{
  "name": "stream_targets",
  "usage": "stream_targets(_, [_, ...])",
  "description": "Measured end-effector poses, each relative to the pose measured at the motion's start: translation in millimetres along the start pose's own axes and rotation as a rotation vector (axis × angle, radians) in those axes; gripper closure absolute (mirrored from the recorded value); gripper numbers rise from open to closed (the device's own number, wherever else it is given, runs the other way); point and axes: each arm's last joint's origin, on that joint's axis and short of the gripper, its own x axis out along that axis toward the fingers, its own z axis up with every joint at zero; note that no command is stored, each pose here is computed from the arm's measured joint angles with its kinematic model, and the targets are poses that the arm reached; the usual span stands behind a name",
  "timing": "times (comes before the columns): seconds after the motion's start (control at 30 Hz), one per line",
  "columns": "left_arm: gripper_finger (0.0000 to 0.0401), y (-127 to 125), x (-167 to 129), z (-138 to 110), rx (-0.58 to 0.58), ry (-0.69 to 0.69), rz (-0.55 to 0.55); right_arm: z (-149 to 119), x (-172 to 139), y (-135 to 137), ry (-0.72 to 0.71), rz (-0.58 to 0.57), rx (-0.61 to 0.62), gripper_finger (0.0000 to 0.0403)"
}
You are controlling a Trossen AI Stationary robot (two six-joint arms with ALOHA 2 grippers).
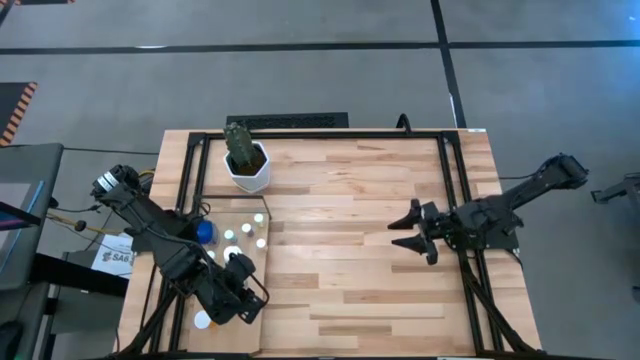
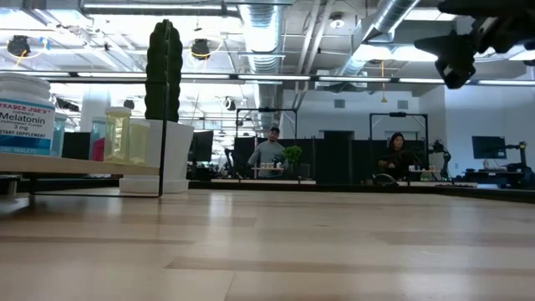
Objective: Pick and place medicine bottles onto shelf by color
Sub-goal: Put the pink pill bottle on the shelf
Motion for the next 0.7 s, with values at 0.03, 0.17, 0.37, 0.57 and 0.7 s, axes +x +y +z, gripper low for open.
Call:
stream_targets(0.03, [0.0303,0,0,0,0.000,0.002,0.000,-4,0,-2,-0.016,0.012,0.007,0.0154])
stream_targets(0.17, [0.0303,-1,0,-1,-0.007,0.019,-0.006,-15,-1,-7,-0.075,0.041,0.030,0.0154])
stream_targets(0.37, [0.0303,-3,0,-1,-0.016,0.022,-0.026,-34,-2,-16,-0.053,0.030,0.023,0.0154])
stream_targets(0.57, [0.0303,-3,0,-1,0.012,0.029,-0.024,-47,-5,-23,-0.076,0.041,0.047,0.0154])
stream_targets(0.7, [0.0303,-3,4,-3,0.074,0.056,-0.009,-54,-6,-28,-0.064,-0.008,0.048,0.0154])
